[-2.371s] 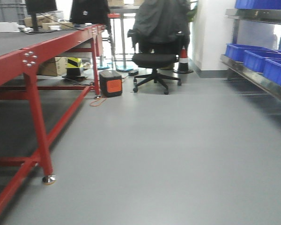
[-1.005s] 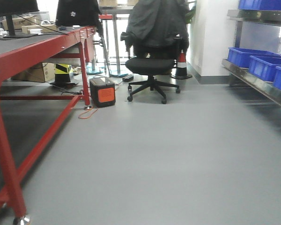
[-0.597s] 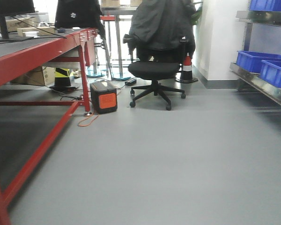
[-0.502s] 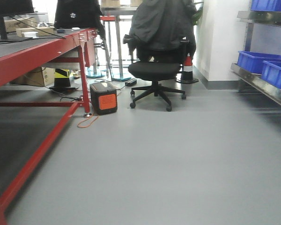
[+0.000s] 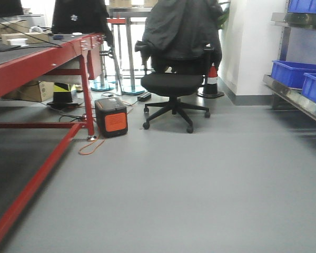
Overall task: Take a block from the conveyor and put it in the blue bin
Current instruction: 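Drive the base up to the shelf of blue bins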
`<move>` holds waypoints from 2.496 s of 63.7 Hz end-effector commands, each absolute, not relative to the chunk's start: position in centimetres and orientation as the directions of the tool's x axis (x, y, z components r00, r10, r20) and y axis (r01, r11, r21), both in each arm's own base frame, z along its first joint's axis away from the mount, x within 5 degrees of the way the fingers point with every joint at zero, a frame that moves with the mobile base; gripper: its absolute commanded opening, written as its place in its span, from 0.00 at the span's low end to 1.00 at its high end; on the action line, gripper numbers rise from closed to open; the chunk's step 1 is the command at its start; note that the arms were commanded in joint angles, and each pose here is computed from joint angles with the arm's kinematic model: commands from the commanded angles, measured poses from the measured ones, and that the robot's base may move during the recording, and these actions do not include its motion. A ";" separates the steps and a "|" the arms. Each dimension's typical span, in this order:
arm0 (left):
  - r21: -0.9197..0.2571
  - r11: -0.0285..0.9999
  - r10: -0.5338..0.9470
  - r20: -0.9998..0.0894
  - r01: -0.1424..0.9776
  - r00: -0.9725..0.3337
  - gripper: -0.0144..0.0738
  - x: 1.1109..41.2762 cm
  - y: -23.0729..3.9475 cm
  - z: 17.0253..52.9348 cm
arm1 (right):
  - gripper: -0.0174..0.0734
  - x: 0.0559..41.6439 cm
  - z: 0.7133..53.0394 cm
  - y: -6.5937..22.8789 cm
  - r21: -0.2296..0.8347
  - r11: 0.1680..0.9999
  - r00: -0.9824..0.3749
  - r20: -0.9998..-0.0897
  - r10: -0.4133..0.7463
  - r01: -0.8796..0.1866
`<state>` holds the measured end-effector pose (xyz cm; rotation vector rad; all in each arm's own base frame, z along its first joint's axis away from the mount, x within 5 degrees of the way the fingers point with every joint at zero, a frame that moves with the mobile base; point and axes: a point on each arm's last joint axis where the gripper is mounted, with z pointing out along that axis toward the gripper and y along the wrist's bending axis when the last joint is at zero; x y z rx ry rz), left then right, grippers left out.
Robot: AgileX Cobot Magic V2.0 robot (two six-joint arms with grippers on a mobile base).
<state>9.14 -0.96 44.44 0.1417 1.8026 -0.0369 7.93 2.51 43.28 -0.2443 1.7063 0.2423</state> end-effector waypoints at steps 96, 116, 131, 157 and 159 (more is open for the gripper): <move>0.044 0.992 0.068 -0.977 0.122 -0.203 0.04 9.0 -1.0 44.6 | 0.02 7.8 43.5 2.4 0.009 0.955 -0.118 -0.993 -0.028 -0.295; 0.044 0.992 0.068 -0.977 0.122 -0.203 0.04 9.0 -1.0 44.6 | 0.02 7.8 43.5 2.4 0.009 0.955 -0.118 -0.993 -0.028 -0.295; 0.044 0.992 0.068 -0.977 0.122 -0.203 0.04 9.0 -1.0 44.6 | 0.02 7.8 43.5 2.4 0.009 0.955 -0.118 -0.993 -0.028 -0.295; 0.044 0.992 0.068 -0.977 0.122 -0.203 0.04 9.0 -1.0 44.6 | 0.02 7.8 43.5 2.4 0.009 0.955 -0.118 -0.993 -0.028 -0.295; 0.044 0.992 0.068 -0.977 0.122 -0.203 0.04 9.0 -1.0 44.6 | 0.02 7.8 43.5 2.4 0.009 0.955 -0.118 -0.993 -0.028 -0.295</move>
